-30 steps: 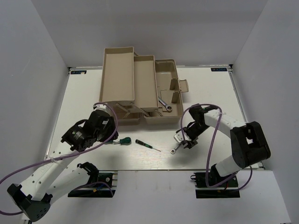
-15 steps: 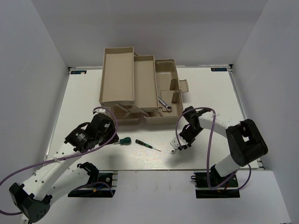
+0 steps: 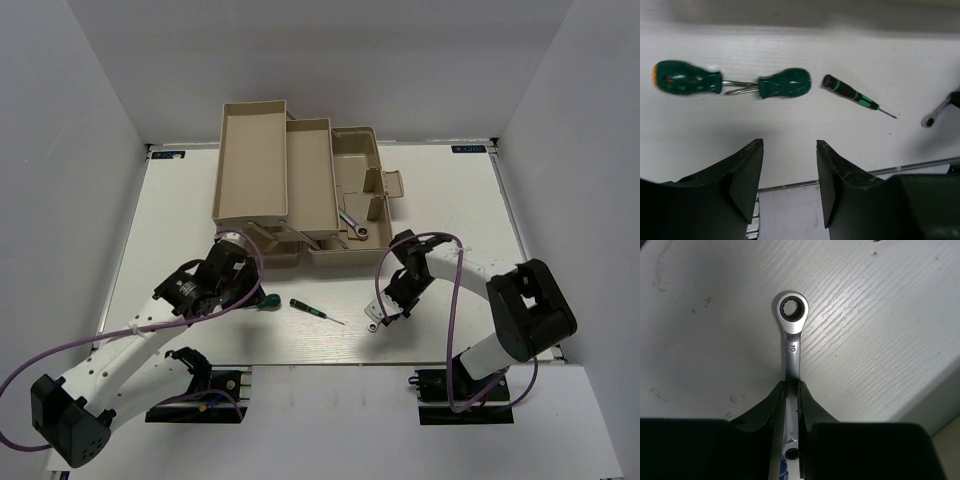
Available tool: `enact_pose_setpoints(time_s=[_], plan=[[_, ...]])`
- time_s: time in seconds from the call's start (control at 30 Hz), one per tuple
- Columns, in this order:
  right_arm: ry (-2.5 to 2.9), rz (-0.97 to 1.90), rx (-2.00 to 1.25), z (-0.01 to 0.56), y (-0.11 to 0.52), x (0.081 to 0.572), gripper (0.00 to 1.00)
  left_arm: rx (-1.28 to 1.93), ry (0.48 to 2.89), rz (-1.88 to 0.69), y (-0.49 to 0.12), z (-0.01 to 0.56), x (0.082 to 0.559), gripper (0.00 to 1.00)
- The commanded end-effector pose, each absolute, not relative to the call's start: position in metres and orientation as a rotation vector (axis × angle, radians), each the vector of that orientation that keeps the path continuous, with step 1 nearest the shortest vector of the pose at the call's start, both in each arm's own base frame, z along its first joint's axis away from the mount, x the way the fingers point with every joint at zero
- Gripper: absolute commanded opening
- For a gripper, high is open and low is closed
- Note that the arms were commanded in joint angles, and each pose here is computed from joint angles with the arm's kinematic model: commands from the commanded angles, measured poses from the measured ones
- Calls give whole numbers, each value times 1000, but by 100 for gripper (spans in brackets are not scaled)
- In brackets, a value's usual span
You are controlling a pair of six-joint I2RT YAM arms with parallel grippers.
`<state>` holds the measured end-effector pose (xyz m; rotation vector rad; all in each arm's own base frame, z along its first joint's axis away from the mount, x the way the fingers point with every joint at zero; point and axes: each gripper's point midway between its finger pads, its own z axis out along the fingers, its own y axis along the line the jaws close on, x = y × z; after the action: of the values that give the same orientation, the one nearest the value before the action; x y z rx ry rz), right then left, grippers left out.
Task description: Sort the tools into containers
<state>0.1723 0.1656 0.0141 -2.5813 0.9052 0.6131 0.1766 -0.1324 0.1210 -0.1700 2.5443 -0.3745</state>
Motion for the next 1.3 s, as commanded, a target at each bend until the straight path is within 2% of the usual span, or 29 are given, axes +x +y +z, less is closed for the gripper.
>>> enact_pose_setpoints(time_s=[0.0,0.1,0.27,0.77,0.9,1.1,1.2,1.27], plan=[[1111,726,-2745,2,126,147,5,-6,2476,-519,-158,133,187,57],[1200,798,-2657,21,139,150,0,138,2474,-524,-167,137,190,57],[1198,814,-2546,45,156,153,0,281,2475,-528,-179,139,193,57],[1266,786,-2426,61,164,159,0,313,2474,-529,-186,137,193,57],[1318,807,-2349,81,168,157,0,313,2474,-529,-186,137,193,57],[1434,766,-2070,148,189,179,0,326,2485,-526,-189,135,193,57],[1487,669,-1905,181,199,213,0,349,2483,-525,-194,132,195,52],[1616,650,-1711,202,204,238,0,363,2473,-538,-198,135,197,43]])
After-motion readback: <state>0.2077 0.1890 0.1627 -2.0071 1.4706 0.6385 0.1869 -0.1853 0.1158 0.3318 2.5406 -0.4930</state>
